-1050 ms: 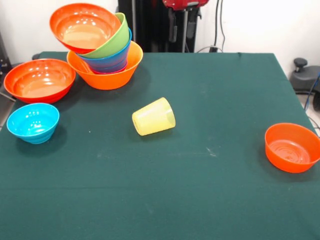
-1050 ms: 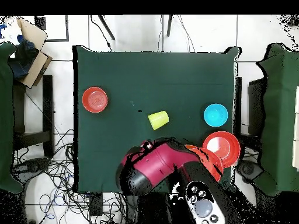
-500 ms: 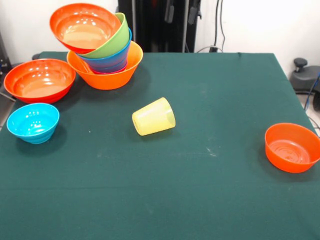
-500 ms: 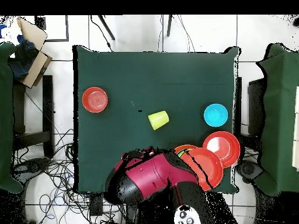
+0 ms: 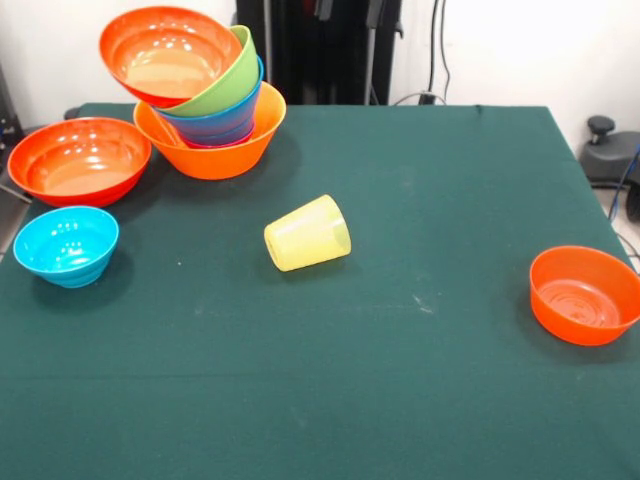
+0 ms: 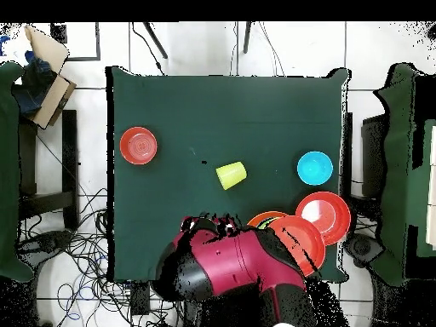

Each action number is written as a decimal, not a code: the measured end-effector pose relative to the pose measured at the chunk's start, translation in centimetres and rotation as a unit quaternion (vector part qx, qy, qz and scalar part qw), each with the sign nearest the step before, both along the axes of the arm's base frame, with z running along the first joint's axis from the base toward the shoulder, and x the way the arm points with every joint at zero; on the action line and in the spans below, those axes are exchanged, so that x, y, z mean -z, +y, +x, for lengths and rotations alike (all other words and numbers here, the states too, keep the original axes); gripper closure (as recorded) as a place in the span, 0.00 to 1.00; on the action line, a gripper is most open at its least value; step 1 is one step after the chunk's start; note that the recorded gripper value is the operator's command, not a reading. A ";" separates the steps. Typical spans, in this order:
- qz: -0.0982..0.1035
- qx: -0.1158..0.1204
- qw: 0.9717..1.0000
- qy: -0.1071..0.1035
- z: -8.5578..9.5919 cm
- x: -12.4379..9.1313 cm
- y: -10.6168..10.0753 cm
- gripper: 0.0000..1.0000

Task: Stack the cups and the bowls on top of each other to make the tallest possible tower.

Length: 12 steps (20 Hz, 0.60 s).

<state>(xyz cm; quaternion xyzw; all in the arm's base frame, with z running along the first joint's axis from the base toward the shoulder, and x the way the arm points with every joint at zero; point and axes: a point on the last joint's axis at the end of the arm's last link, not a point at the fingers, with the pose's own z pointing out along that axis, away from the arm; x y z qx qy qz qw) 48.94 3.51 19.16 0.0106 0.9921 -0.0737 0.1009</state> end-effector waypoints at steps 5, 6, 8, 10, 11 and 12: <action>0.012 0.019 1.000 0.000 0.4 -0.3 0.2 1.00; 0.013 0.019 1.000 0.000 0.4 -0.3 0.2 1.00; 0.014 0.020 1.000 0.000 0.4 -0.3 0.2 1.00; 0.016 0.025 1.000 -0.002 0.6 -0.5 0.1 1.00; 0.018 0.028 0.999 -0.004 0.8 -0.7 0.0 1.00; 0.019 0.030 0.999 -0.005 0.9 -0.8 -0.1 1.00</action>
